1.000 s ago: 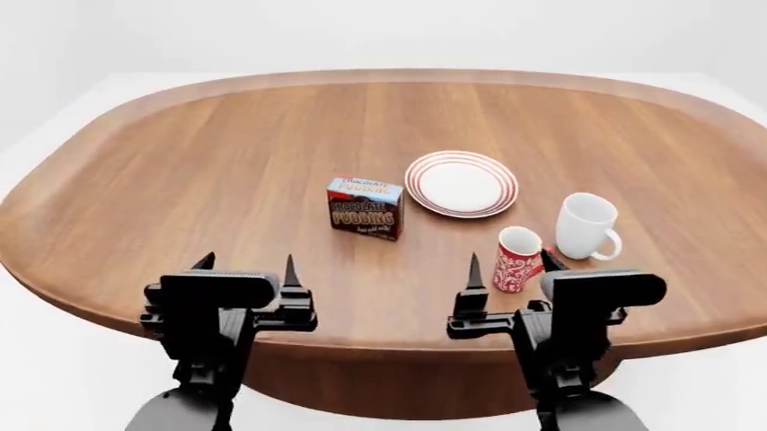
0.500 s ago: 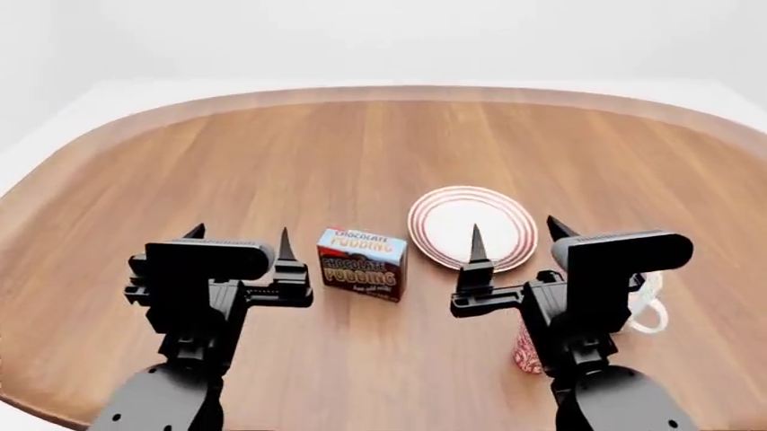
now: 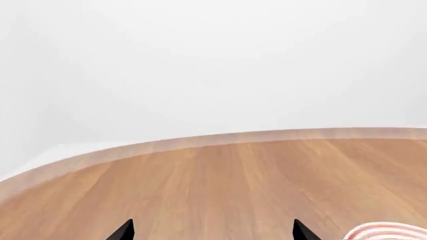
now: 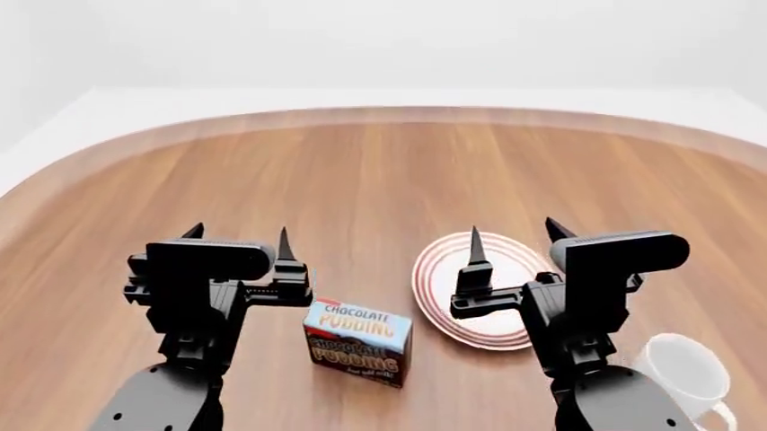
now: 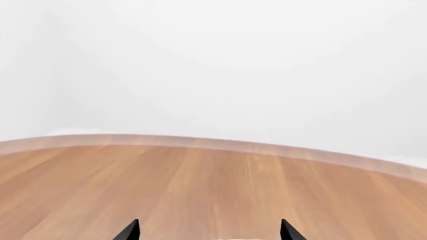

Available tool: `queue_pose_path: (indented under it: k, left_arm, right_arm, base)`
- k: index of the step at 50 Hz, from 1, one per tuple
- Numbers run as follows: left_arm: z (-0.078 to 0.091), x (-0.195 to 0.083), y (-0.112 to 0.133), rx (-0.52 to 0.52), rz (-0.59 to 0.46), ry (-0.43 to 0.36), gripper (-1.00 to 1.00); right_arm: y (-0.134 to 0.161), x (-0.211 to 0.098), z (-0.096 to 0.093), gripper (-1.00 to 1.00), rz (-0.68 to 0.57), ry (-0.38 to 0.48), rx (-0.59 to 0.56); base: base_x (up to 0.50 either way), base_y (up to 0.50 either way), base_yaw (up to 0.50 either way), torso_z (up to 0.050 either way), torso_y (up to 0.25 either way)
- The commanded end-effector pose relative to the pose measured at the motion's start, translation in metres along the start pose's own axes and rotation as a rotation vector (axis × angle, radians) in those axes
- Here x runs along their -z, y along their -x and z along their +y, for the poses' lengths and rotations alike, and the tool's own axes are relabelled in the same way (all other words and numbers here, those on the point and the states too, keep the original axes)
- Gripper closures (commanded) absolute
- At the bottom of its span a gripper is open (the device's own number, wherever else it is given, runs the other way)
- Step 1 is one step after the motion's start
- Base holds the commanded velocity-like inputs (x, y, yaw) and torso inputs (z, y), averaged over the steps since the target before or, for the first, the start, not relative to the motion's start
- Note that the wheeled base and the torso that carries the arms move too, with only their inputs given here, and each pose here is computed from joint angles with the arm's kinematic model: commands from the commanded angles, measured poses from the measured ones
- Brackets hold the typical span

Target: Put the chocolate pudding to the right of the plate.

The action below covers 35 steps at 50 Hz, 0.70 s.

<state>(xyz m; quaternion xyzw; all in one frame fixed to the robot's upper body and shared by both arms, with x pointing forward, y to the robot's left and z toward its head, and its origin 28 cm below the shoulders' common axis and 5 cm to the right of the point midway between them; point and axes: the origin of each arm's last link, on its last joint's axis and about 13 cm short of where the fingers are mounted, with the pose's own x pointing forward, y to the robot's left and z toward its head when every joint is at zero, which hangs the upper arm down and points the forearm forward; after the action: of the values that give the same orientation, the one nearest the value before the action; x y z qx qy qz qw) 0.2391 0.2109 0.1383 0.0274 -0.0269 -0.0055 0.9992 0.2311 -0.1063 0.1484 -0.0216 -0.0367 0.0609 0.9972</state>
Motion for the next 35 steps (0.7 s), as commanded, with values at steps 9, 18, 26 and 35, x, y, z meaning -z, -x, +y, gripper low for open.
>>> queue_pose_path:
  k: [9, 18, 26, 35]
  left_arm:
    - [0.001, 0.002, 0.001, -0.006, -0.001, -0.002, -1.0]
    - [0.0, 0.003, 0.0, -0.003, 0.001, -0.004, -1.0]
    - [0.001, 0.007, -0.001, -0.014, 0.007, -0.012, -1.0]
    - [0.001, 0.008, -0.003, -0.015, 0.007, -0.016, -1.0]
  right_arm:
    - [0.001, 0.001, 0.0, -1.0, 0.003, 0.009, -0.003]
    - [0.0, 0.0, 0.0, -1.0, 0.005, 0.006, 0.005]
    - [0.005, -0.054, -0.006, -1.0, -0.091, 0.101, -0.01]
    - [0.013, -0.043, -0.009, -1.0, 0.228, 0.189, -0.027]
  base:
    - [0.5, 0.0, 0.0, 0.0, 0.001]
    - [0.5, 0.0, 0.0, 0.0, 0.001]
    - [0.06, 0.0, 0.0, 0.0, 0.001]
    - [0.0, 0.0, 0.0, 0.0, 0.0]
